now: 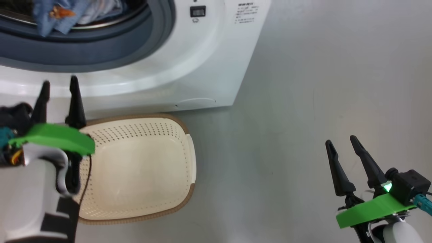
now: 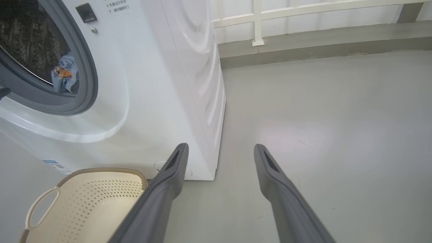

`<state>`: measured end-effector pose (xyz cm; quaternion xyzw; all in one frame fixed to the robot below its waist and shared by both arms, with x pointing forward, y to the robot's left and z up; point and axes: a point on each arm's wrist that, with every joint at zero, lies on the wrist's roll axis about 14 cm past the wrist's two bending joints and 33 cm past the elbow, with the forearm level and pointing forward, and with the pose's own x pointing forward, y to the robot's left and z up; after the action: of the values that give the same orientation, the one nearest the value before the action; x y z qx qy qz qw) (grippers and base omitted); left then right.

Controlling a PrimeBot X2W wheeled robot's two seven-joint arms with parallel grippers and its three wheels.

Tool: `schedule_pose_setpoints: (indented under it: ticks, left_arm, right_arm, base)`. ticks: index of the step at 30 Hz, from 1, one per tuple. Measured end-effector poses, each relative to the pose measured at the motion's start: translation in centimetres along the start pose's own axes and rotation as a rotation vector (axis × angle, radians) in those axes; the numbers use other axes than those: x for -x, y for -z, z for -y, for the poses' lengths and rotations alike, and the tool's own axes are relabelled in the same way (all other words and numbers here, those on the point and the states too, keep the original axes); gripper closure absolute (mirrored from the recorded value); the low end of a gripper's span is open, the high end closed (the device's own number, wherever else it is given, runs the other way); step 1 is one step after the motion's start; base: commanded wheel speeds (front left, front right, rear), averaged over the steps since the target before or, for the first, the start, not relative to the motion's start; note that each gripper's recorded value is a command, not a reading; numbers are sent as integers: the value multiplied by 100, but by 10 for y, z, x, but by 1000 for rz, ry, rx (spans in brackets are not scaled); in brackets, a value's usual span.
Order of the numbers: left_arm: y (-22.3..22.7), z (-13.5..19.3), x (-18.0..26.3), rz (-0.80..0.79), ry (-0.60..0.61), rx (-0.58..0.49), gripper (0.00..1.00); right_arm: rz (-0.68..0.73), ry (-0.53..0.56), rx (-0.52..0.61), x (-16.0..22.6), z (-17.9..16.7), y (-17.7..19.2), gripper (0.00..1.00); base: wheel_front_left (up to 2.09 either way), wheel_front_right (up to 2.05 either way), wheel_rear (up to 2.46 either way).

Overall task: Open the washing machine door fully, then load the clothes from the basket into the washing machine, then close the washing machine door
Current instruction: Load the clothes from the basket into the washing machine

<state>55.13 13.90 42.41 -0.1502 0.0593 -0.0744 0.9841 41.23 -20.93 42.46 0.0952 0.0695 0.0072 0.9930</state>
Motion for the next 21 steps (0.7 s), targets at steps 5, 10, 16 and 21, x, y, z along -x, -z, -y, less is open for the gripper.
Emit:
schedule_pose_setpoints:
  ticks: [5,10,16,21]
  left_arm:
    - [-3,-6,29,2,-27,-7,0]
    - [-8,-9,50,9,-40,-20,0]
    - [-16,-14,88,27,-73,-27,0]
    - [-19,-17,113,38,-91,-35,0]
  right_arm:
    - [2,-10,8,11,-1,-4,0]
    - [1,-18,16,22,-2,-6,0]
    - [19,-32,22,38,-5,-14,0]
    - [28,-35,22,49,-5,-18,0]
  base:
    - [0,0,0]
    - [0,0,0]
    - [0,0,0]
    - [0,0,0]
